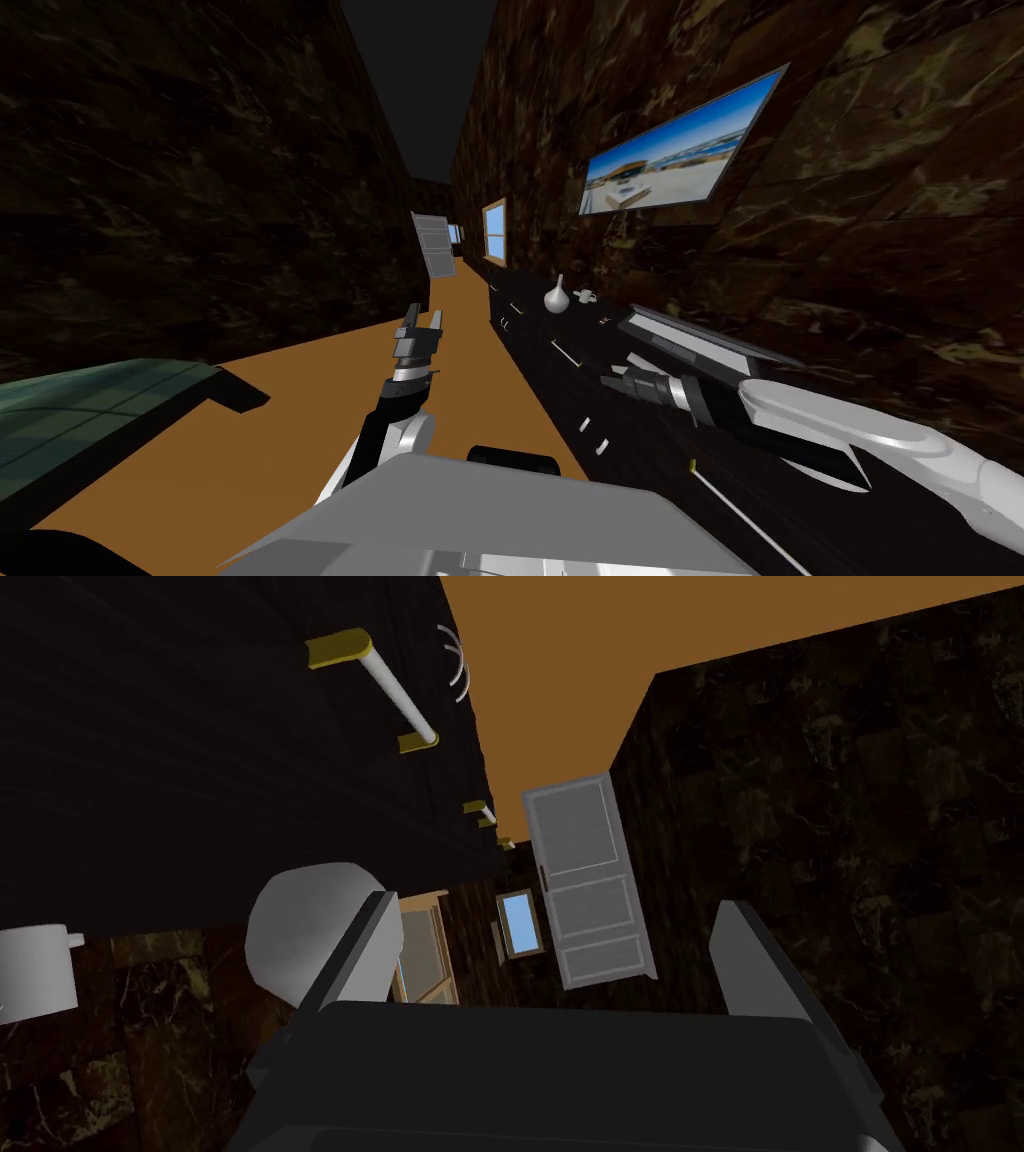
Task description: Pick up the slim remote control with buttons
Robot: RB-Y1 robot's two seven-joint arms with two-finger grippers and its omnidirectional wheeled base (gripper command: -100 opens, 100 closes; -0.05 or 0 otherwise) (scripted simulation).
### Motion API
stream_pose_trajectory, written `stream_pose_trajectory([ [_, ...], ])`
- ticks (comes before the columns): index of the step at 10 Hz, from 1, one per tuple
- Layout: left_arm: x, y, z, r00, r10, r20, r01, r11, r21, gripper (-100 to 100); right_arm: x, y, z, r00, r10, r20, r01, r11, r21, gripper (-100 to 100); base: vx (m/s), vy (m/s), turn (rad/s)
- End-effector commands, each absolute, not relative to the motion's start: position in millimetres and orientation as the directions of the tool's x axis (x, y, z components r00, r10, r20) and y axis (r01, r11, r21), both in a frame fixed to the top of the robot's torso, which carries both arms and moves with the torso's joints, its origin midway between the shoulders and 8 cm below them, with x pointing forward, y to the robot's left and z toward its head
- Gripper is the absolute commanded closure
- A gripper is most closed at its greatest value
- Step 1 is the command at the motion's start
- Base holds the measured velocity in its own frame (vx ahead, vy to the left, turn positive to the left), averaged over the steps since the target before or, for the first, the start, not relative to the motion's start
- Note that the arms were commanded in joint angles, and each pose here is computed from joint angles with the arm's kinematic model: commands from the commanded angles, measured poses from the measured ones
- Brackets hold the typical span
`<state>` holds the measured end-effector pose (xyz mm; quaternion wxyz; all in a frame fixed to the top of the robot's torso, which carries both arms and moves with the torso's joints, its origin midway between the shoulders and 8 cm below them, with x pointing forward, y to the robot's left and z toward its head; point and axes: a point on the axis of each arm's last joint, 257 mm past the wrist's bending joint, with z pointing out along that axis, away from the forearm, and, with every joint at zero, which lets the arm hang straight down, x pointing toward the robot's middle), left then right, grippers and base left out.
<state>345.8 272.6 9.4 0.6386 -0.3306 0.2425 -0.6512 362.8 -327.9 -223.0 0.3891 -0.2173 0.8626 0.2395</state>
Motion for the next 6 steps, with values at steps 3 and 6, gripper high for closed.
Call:
stream_pose_trajectory([
  [3,345.8,272.6,9.4,0.034,-0.992,0.121,0.671,-0.067,-0.738,0,340.8,-382.8,-248.6,-0.67,-0.316,-0.672,-0.544,0.825,0.155,-100,0.063,-0.054,0.171],
  [6,345.8,272.6,9.4,0.034,-0.992,0.121,0.671,-0.067,-0.738,0,328.7,-414.0,-253.9,-0.699,-0.382,-0.604,-0.542,0.835,0.1,-100,0.062,-0.048,0.146],
])
